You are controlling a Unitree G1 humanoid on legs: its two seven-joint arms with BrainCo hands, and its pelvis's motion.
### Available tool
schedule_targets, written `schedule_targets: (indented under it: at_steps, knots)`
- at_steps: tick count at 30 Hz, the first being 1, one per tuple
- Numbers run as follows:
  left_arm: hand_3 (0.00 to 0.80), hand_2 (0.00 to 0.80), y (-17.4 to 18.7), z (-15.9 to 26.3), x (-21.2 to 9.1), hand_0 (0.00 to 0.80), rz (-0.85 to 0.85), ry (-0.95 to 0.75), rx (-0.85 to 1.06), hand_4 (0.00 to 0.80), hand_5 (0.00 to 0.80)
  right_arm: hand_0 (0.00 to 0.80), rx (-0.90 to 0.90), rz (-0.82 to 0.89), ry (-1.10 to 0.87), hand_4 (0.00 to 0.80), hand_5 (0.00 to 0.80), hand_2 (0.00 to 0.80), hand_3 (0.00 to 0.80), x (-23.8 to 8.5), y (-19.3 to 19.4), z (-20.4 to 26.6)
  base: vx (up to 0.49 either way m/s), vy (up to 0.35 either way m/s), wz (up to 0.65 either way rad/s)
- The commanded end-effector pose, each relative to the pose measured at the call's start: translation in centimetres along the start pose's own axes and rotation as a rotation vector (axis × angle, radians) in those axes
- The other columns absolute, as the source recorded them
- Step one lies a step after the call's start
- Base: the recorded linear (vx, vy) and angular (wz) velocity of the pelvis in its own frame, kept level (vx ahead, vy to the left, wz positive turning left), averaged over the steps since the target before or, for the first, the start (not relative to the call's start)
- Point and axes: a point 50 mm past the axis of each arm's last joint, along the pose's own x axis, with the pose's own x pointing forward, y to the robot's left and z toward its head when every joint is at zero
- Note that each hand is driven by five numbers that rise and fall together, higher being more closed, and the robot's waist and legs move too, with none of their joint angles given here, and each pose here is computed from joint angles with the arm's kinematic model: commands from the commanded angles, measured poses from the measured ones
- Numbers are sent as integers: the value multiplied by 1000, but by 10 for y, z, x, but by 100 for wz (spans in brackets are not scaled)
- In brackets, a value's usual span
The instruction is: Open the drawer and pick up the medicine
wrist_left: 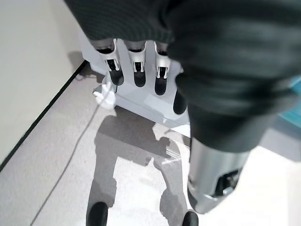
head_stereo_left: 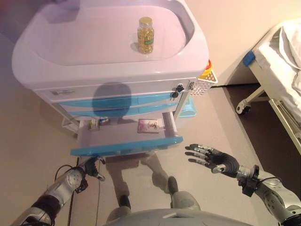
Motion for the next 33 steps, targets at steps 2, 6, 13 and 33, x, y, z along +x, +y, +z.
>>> schedule_targets:
  at_steps: [2,6,13,33]
  knots:
    - [0,0,54,12,5,0,173,-42,-51,0,0,0,42,135,-15,0,0,0,0,14,8,-6,-55,53,-29]
    - [0,0,74,21,8,0,212,-56,-93,0,0,0,108,153,-3,0,0,0,0,17,10,-21,-48,43,-7]
    - [0,0,117,25,7,0,285,-41,-186,0,0,0,125,157,-16,0,0,0,0,21,13,-26,-60,26,-8]
    - [0,0,159,35,-1,0,251,-110,-387,0,0,0,84,114,-28,0,0,0,0,28,16,-34,-19,-1,-4]
